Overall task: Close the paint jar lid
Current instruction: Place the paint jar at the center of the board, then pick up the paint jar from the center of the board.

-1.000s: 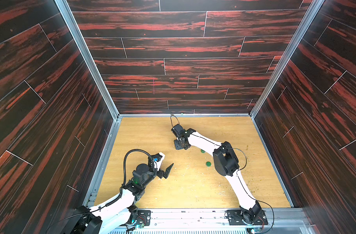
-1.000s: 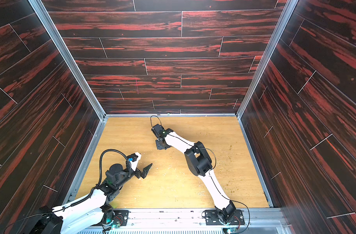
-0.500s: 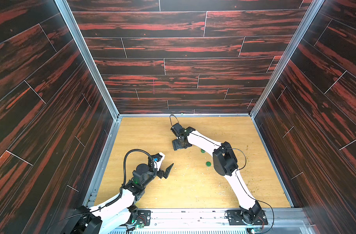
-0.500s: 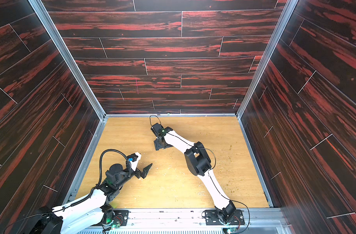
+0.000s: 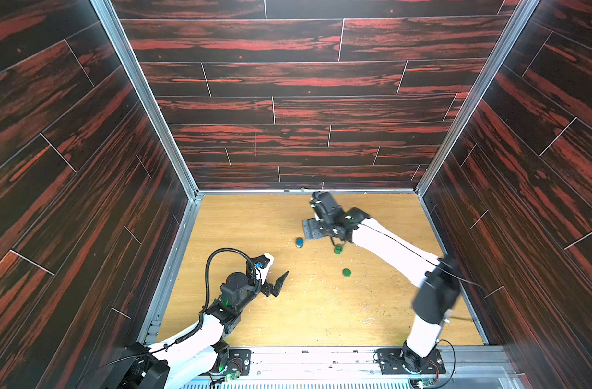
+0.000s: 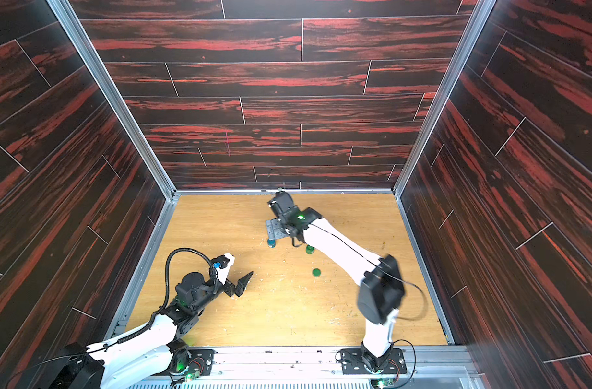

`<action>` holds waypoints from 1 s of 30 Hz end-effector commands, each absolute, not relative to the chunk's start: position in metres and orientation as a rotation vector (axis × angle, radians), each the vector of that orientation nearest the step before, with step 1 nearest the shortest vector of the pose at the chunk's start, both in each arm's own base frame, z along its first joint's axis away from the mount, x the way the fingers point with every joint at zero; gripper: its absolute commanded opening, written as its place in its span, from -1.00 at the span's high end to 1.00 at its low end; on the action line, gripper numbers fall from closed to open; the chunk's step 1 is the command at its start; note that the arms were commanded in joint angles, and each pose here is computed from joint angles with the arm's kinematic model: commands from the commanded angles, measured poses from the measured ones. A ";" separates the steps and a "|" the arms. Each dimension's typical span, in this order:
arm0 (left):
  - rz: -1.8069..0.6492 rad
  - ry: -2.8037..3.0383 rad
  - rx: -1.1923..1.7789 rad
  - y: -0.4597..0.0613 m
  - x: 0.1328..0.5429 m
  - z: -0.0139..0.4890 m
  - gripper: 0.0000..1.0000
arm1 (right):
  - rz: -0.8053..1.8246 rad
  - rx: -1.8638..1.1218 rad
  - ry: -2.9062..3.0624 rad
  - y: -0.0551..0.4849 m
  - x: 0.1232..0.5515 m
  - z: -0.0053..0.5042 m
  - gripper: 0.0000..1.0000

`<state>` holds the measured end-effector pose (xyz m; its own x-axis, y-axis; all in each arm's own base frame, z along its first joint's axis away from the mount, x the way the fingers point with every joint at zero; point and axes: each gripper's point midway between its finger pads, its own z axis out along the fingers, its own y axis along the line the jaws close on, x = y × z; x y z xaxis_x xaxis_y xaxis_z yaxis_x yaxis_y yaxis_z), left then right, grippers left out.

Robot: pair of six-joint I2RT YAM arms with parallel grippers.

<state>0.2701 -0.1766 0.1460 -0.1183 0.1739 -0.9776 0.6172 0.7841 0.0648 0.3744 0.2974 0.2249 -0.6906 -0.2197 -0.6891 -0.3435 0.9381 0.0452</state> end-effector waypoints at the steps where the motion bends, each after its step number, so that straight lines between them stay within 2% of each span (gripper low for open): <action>1: -0.413 1.660 0.630 -0.175 0.269 0.148 -1.00 | 0.207 -0.343 2.268 0.281 0.377 0.242 -0.88; 14: -0.414 1.663 0.635 -0.176 0.269 0.147 -1.00 | 0.252 -0.120 2.176 0.207 0.368 0.250 -0.88; 20: -0.412 1.667 0.636 -0.176 0.269 0.146 -1.00 | 0.169 -0.281 2.216 0.207 0.365 0.233 -0.88; 22: -0.410 1.667 0.637 -0.176 0.269 0.146 -1.00 | 0.112 -0.229 2.232 0.197 0.366 0.233 -0.88; 27: -0.415 1.671 0.640 -0.177 0.270 0.145 -1.00 | 0.202 -0.206 2.127 0.197 0.361 0.248 -0.88; 30: -0.413 1.672 0.641 -0.177 0.270 0.144 -1.00 | 0.161 -0.137 2.107 0.186 0.365 0.247 -0.88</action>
